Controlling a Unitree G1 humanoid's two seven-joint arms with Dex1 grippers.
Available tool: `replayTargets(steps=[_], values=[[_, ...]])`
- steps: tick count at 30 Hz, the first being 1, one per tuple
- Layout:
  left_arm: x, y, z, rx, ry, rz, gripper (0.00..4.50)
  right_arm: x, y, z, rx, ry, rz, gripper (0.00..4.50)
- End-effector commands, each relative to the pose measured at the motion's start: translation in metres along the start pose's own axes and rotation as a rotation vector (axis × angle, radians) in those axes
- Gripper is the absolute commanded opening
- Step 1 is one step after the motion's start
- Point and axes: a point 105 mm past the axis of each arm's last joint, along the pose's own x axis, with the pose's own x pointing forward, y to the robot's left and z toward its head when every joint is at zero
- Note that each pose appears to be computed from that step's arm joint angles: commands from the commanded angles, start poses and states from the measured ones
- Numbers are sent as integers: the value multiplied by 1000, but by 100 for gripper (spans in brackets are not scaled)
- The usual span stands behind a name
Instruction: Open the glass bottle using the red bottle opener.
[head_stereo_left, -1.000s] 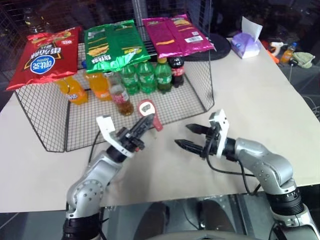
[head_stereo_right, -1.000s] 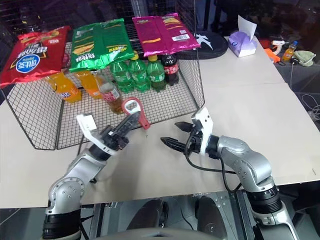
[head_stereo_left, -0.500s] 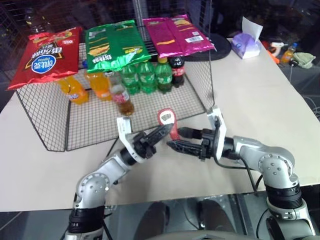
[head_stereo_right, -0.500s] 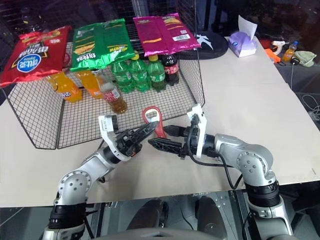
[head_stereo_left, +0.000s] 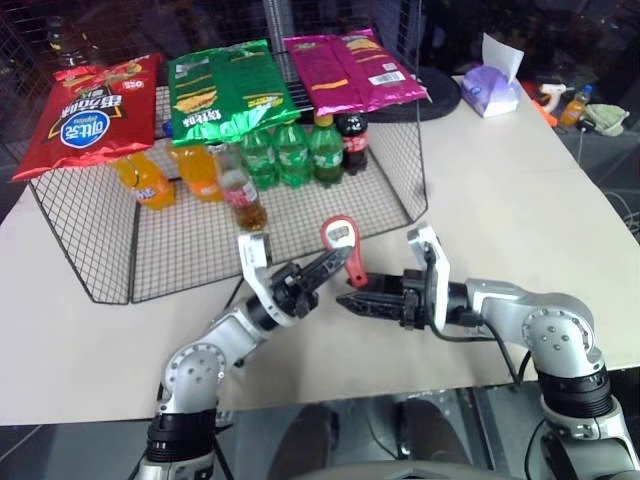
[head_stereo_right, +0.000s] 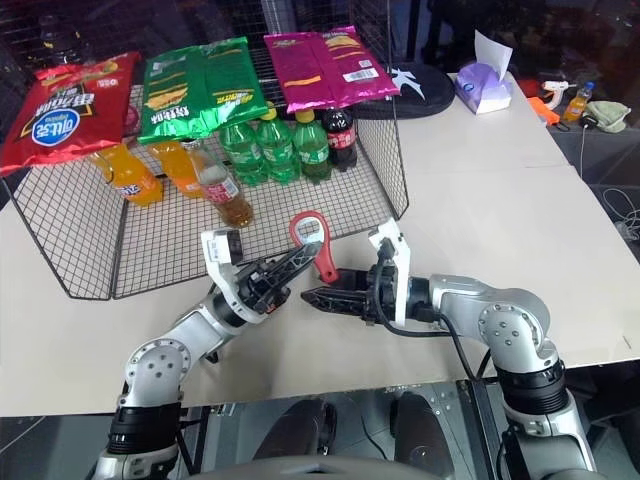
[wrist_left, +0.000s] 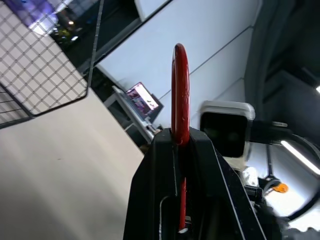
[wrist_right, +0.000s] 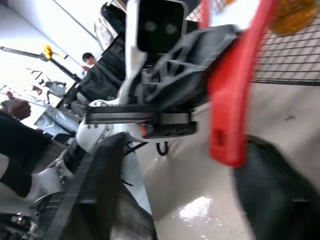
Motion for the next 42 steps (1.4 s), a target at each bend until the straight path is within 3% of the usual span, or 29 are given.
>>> replayTargets(steps=[1,4,22,27,33,42], values=[[-1,-4,-6,-13,26,-14,0,3,18,11,-36,-29,82,117],[-2,-5,-8,-21,36,-19,0,3,17,10,-34,-26,80,11],[-7,-5,-25,-17,129,-29,0,4,8,11,-28,-36,42,11],[-7,-6,-21,23,109,-15,172,3,5,13,-37,-54,23,0],[-22,-8,-9,87,68,47,447,-12,-19,27,-65,-135,-97,0],[-41,0,32,271,-145,230,447,-34,-41,21,-80,-157,-223,0]])
